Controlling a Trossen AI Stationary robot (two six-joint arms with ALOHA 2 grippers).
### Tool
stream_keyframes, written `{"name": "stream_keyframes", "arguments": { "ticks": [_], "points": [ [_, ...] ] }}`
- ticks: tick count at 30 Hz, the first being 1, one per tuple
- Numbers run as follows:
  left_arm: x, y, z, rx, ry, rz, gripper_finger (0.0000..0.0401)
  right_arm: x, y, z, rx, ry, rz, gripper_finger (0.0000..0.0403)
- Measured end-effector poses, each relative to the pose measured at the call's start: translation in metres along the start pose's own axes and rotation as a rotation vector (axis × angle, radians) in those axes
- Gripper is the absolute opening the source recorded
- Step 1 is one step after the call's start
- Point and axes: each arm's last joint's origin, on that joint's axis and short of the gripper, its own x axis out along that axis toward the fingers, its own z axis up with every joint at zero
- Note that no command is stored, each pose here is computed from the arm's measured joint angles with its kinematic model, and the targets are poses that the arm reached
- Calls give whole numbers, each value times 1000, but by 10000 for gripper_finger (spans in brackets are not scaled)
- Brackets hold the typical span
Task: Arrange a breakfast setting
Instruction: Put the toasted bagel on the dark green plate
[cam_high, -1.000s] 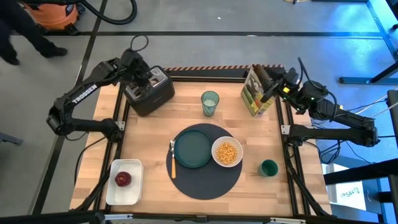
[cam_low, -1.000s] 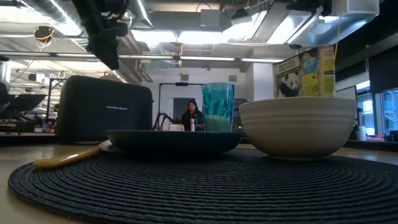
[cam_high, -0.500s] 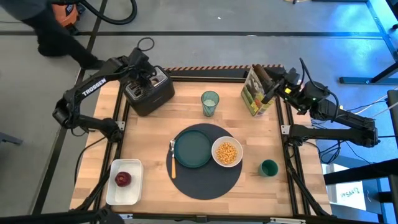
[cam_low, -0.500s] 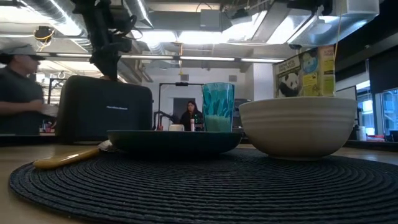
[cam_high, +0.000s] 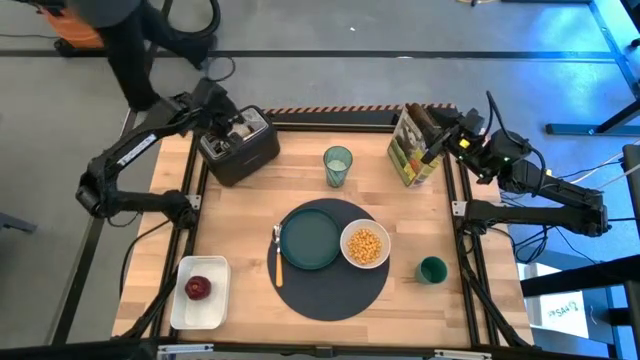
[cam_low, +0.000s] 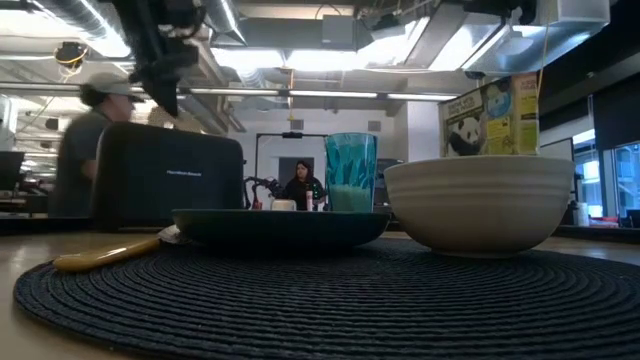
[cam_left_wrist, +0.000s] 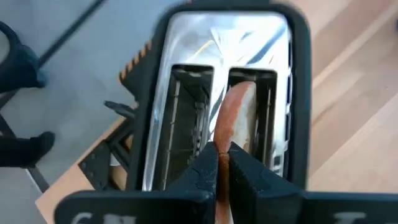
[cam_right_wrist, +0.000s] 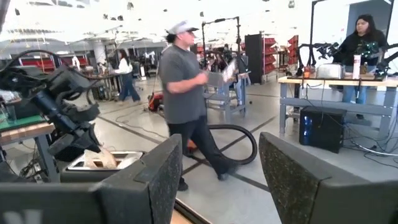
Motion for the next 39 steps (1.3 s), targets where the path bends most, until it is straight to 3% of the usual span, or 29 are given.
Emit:
{"name": "stream_keyframes", "arguments": {
  "ticks": [4,8,15,18,23,32,39],
  "points": [
    [-30,-2,-11,-25,-115,4,8,0,0,3,14,-28,1,205],
    [-58,-7,-20,-8,-268,-60,7,0,0,6,26,-54,3,204],
    [-103,-18,-21,81,-663,-356,7,2,1,8,43,-79,10,204],
    [-111,-25,-17,92,-743,-494,7,2,2,9,52,-95,16,204],
    [-100,-47,-9,99,-658,-634,7,2,2,10,94,-103,37,204],
    [-35,-125,-13,163,-280,-842,7,2,4,8,147,-80,88,204],
    [31,-177,-36,181,-9,-855,8,2,4,1,167,-7,89,204]
  ]
}}
